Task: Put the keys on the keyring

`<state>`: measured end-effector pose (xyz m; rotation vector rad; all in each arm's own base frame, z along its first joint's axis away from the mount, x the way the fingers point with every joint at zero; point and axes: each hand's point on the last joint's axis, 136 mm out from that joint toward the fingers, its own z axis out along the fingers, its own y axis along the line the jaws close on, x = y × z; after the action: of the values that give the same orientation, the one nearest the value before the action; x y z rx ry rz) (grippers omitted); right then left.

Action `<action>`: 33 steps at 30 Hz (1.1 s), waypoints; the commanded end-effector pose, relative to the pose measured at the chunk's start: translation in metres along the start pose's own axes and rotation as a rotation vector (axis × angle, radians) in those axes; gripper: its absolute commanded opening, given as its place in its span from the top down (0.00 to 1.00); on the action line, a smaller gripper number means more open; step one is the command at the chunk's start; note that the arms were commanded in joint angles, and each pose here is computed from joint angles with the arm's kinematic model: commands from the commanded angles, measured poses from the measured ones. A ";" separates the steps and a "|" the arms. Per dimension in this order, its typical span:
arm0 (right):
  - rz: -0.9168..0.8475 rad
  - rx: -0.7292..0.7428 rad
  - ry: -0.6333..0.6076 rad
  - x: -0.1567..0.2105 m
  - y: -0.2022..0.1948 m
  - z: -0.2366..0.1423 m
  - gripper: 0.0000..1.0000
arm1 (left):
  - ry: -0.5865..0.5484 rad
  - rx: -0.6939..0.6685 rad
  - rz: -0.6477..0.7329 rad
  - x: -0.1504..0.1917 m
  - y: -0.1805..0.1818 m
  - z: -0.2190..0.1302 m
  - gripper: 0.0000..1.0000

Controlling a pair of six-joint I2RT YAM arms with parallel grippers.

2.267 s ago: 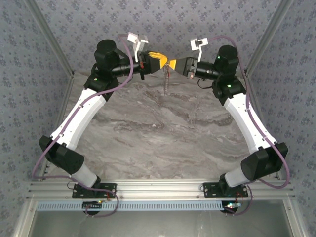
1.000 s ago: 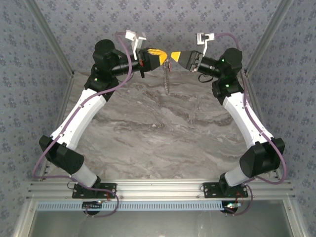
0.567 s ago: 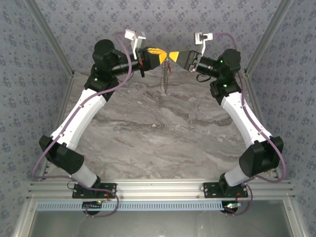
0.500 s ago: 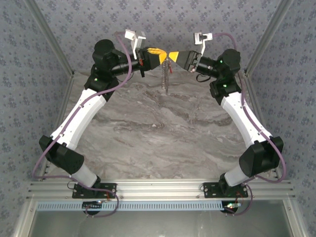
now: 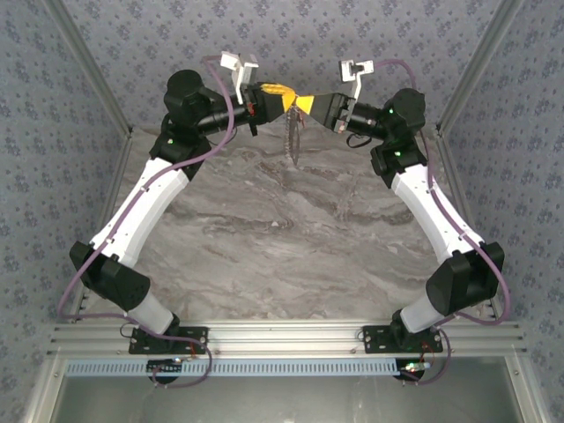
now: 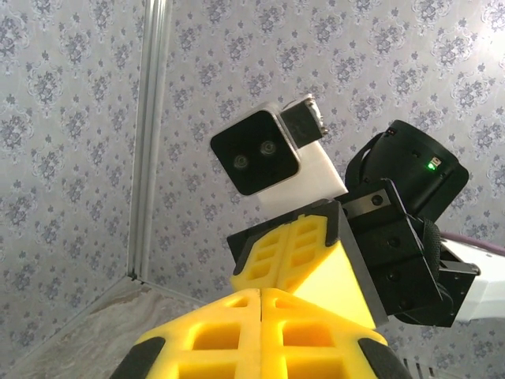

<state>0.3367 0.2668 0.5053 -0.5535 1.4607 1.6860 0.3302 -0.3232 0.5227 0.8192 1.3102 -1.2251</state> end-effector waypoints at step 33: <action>-0.244 0.551 0.197 0.020 -0.061 -0.047 1.00 | 0.172 -0.619 -0.127 0.058 0.085 -0.081 0.02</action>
<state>0.3710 0.2300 0.4185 -0.5209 1.9038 1.0522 0.3889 -0.2553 0.4231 0.4329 1.8074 -0.8482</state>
